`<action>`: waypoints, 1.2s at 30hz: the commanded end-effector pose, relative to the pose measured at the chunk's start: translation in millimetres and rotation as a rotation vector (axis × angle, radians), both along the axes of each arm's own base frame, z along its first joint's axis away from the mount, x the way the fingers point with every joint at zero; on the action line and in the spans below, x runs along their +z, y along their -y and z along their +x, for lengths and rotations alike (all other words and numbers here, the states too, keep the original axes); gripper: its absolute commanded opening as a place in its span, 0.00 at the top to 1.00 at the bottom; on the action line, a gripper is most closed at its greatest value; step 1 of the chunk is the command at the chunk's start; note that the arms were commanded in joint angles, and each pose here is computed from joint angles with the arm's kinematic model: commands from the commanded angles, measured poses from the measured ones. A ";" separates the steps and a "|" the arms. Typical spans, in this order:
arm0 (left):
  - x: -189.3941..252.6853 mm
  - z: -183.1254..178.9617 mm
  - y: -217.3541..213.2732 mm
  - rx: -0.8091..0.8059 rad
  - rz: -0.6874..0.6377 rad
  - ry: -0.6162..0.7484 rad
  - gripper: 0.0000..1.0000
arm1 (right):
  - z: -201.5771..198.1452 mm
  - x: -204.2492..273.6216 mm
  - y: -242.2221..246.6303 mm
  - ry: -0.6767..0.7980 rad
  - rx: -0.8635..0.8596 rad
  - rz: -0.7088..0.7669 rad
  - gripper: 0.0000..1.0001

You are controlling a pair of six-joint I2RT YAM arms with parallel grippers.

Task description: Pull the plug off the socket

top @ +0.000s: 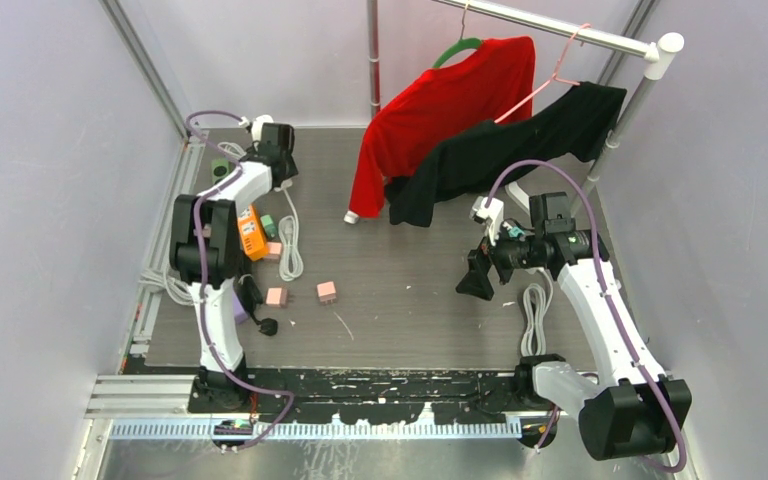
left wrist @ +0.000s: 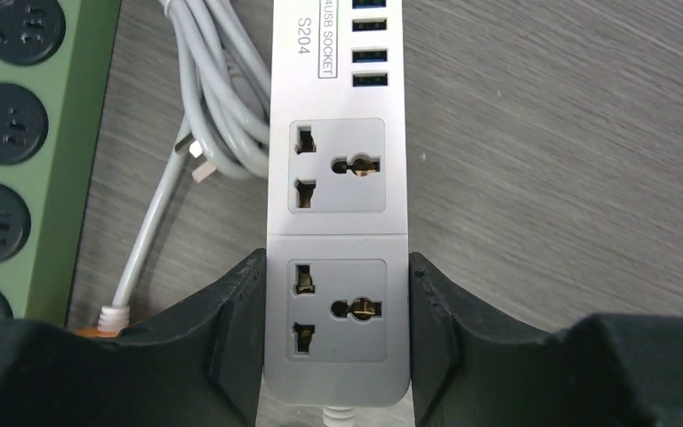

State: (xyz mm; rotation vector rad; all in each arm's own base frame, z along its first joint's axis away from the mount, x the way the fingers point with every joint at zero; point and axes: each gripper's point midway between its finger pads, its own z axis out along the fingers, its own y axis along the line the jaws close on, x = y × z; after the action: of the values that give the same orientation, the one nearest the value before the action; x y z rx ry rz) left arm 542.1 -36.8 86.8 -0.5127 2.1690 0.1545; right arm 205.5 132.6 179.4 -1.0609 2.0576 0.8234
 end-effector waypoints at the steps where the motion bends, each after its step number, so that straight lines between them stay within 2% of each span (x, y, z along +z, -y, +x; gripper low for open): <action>1: 12.9 17.5 -15.3 0.029 0.011 -0.039 0.93 | 0.6 9.4 -5.9 0.042 0.018 0.032 0.00; 3: 11.0 17.9 -17.1 0.034 0.006 -0.069 0.59 | 0.8 9.4 -5.7 0.044 0.018 0.031 0.00; 5: 13.9 16.6 -18.9 0.043 -0.001 -0.075 0.33 | 0.7 9.1 -5.6 0.046 0.018 0.031 0.00; 7: 20.7 14.8 -19.8 0.047 -0.006 -0.066 0.20 | 0.6 8.4 -5.6 0.043 0.018 0.030 0.00; 8: 28.9 13.4 -19.4 0.047 -0.013 -0.054 0.16 | 0.7 8.0 -5.5 0.042 0.018 0.029 0.00; 12: 61.2 5.7 -11.8 0.029 -0.068 -0.009 0.13 | 0.5 7.9 -5.4 0.041 0.017 0.029 0.00; 17: 120.2 -13.0 13.2 -0.065 -0.208 0.096 0.13 | 1.1 6.1 -3.8 0.041 0.015 0.019 0.00; 22: 177.1 -59.7 86.0 -0.436 -0.489 0.208 0.13 | 5.9 3.6 2.9 0.057 -0.004 -0.019 0.00; 27: 234.7 -142.6 147.2 -0.830 -0.738 0.323 0.13 | 25.6 -4.5 29.5 0.080 -0.122 -0.120 0.00; 30: 248.0 -191.4 162.7 -0.977 -0.751 0.308 0.13 | 40.4 -13.7 55.0 0.093 -0.231 -0.200 0.00; 34: 235.3 -242.7 159.9 -1.069 -0.615 0.301 0.13 | 60.3 -28.5 100.7 0.116 -0.409 -0.337 0.00; 36: 216.6 -259.1 154.1 -1.074 -0.535 0.305 0.09 | 67.2 -36.4 122.1 0.119 -0.488 -0.400 0.00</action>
State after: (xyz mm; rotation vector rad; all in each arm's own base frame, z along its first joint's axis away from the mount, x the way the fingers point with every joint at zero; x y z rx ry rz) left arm 330.0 -190.3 308.8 0.1582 1.9465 -1.0811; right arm 245.8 61.1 150.9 -0.8692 2.2350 0.4069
